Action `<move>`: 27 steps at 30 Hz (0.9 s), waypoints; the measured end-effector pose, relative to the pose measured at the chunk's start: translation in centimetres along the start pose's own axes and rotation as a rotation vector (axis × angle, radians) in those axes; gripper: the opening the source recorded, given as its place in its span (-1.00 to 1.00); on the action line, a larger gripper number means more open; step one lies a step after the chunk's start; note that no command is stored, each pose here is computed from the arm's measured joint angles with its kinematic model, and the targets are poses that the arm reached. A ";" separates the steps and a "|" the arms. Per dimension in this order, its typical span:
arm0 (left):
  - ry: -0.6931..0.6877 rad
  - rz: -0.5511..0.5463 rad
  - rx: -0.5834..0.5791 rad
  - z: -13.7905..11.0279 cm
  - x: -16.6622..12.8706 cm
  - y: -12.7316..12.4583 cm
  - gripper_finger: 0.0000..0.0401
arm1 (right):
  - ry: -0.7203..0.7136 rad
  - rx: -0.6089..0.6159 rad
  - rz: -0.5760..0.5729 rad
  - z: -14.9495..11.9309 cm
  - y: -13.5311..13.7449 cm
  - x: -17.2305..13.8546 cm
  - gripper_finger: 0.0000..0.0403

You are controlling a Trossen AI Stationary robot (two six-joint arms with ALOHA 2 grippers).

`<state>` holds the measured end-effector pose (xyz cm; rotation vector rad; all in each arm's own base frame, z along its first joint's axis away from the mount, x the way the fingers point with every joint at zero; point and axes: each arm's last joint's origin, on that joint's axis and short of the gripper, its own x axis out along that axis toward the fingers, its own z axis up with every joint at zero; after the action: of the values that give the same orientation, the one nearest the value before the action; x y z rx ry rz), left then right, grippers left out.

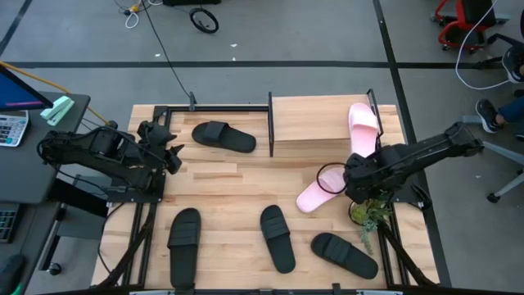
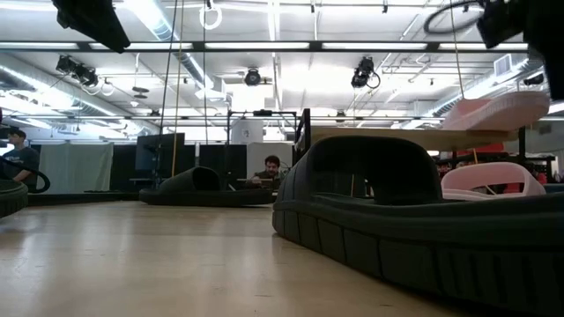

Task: Pick and place slides into the shelf
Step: Put the left pink slide on the shelf

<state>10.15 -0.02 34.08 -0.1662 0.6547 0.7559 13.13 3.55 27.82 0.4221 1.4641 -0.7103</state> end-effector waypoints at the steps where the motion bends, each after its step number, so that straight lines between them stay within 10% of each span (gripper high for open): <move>1: 0.000 0.000 0.001 0.0 0.0 0.0 -0.01 | -0.011 -0.014 -0.030 0.0 -0.1 0.5 -0.98; 27: -0.001 0.000 0.009 0.0 0.0 0.0 -0.05 | -0.121 -0.070 -0.378 4.0 -4.6 2.2 -1.00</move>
<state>10.15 -0.03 34.09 -0.1582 0.6573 0.7528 13.03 -2.84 26.71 0.0447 1.4639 -0.9631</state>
